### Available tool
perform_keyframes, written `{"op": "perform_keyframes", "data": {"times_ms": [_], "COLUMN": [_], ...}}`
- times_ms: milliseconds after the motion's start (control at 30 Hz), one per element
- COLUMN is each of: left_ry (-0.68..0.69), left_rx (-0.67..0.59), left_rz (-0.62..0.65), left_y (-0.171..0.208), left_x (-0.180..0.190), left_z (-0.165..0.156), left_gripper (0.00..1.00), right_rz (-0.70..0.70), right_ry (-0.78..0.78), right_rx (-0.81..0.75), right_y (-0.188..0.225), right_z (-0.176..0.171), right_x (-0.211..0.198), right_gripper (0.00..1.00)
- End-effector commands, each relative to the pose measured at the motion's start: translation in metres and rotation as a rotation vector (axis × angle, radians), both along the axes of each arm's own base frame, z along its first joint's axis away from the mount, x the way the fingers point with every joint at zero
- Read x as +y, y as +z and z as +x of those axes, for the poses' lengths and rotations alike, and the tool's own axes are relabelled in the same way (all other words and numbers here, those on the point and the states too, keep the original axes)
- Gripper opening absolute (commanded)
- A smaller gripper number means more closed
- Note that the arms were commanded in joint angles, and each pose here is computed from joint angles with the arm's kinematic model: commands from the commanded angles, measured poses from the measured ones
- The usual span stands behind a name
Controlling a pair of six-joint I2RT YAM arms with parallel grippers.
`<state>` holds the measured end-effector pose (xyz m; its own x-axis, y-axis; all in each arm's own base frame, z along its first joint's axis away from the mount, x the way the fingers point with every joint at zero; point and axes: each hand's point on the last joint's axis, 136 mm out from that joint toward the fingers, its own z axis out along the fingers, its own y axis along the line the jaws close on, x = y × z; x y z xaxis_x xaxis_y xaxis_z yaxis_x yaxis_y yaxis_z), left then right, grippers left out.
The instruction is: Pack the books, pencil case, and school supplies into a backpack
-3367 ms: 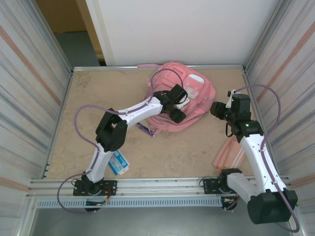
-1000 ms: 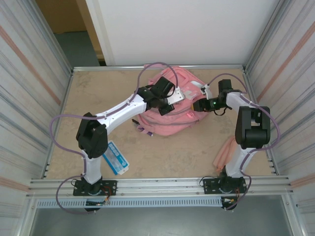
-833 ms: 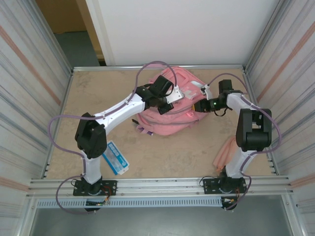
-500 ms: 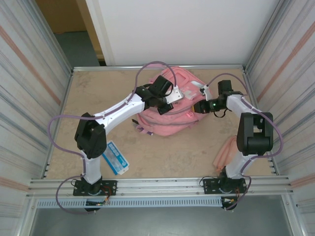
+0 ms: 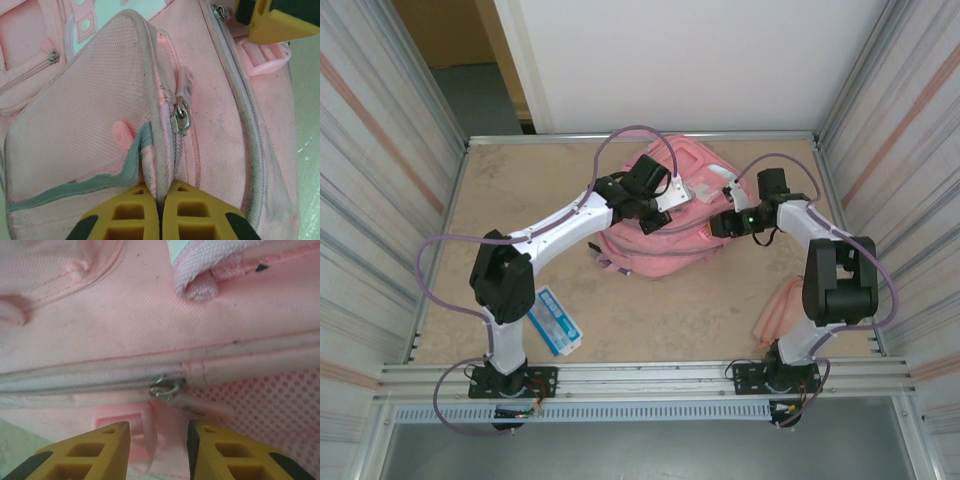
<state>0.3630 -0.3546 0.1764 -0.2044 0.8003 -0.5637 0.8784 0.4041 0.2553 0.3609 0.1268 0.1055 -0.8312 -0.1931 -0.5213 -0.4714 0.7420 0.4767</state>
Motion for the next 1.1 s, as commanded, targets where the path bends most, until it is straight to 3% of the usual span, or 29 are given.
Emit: {"op": "perform_keyframes", "data": {"times_ms": [0, 133, 300, 733, 867, 1067], "left_ry": [-0.057, -0.063, -0.081, -0.097, -0.095, -0.090], "left_rx": [-0.112, -0.091, -0.113, -0.149, -0.142, -0.143], "left_rz": [-0.139, -0.143, -0.183, -0.227, -0.235, -0.225], "left_y": [0.063, 0.064, 0.077, 0.093, 0.094, 0.087], "left_x": [-0.011, -0.014, -0.017, -0.017, -0.018, -0.018], "left_z": [-0.004, -0.005, -0.007, -0.011, -0.012, -0.010], "left_gripper": [0.00, 0.00, 0.00, 0.00, 0.00, 0.00], "right_rz": [-0.001, -0.026, -0.165, -0.103, -0.106, -0.085], "right_ry": [-0.019, -0.041, -0.044, 0.039, 0.054, 0.061], "right_rx": [-0.103, -0.131, -0.129, -0.098, -0.098, -0.071], "right_y": [0.025, 0.024, 0.004, 0.002, 0.002, 0.006], "right_z": [0.009, 0.011, 0.016, 0.010, 0.008, 0.003], "right_x": [-0.004, -0.010, -0.016, 0.004, 0.010, 0.012], "right_gripper": [0.36, 0.39, 0.39, 0.37, 0.24, 0.18]}}
